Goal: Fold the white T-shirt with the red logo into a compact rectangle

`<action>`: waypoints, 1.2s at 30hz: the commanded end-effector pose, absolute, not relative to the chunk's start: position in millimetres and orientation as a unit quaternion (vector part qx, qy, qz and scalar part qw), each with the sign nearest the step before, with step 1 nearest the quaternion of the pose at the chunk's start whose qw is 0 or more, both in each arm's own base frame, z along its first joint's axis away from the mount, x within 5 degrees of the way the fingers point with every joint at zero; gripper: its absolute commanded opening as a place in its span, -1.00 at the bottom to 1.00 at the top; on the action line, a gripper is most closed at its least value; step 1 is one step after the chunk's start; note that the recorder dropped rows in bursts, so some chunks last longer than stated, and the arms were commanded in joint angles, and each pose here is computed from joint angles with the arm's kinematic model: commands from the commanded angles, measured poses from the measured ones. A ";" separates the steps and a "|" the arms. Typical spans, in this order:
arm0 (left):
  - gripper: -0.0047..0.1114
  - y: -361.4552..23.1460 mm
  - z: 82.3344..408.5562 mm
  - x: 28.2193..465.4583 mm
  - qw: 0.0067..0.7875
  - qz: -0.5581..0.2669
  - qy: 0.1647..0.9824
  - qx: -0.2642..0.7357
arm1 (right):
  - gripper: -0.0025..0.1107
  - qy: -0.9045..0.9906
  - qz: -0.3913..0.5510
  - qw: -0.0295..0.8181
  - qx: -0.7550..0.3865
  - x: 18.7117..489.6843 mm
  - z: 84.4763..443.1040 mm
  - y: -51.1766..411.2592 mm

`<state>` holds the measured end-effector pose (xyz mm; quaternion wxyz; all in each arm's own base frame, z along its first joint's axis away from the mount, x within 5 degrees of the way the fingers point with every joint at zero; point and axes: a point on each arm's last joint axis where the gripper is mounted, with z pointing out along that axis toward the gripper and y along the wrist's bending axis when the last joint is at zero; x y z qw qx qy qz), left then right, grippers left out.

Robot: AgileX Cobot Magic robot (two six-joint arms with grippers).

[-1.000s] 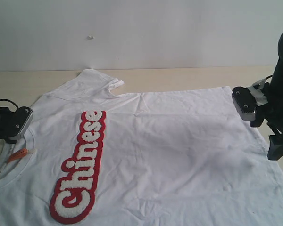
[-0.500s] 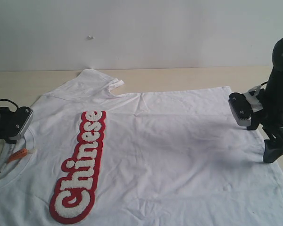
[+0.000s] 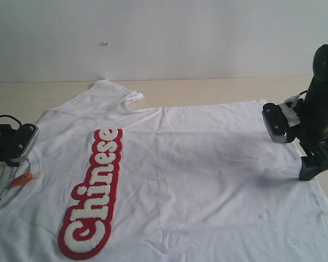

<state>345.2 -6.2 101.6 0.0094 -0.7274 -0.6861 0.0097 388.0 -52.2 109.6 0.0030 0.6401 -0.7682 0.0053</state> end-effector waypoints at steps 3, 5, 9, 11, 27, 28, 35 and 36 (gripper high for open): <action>0.89 -2.7 63.2 345.1 0.015 -0.009 -0.667 -0.745 | 0.90 -0.755 -0.043 0.072 0.651 375.6 83.0 -55.2; 0.89 -2.7 63.2 345.1 0.015 -0.009 -0.667 -0.745 | 0.90 -0.755 -0.052 0.081 0.649 373.5 82.6 -55.0; 0.89 -2.7 63.2 345.1 0.015 -0.009 -0.667 -0.745 | 0.90 -0.755 -0.051 0.080 0.649 373.7 82.6 -55.0; 0.89 -2.7 63.2 345.1 0.015 -0.009 -0.667 -0.745 | 0.90 -0.755 -0.050 0.079 0.649 374.0 82.6 -55.0; 0.89 -2.7 63.2 345.1 0.015 -0.009 -0.667 -0.745 | 0.90 -0.755 -0.051 0.078 0.649 374.0 82.5 -54.9; 0.89 -2.7 63.2 345.1 0.015 -0.009 -0.667 -0.745 | 0.90 -0.755 -0.051 0.078 0.649 374.0 82.5 -54.9; 0.89 -2.7 63.2 345.1 0.015 -0.009 -0.667 -0.745 | 0.90 -0.755 -0.052 0.080 0.649 373.6 82.6 -54.8; 0.89 -2.7 63.1 345.5 0.013 -0.011 -0.667 -0.745 | 0.90 -0.757 -0.053 0.076 0.647 374.1 82.5 -54.2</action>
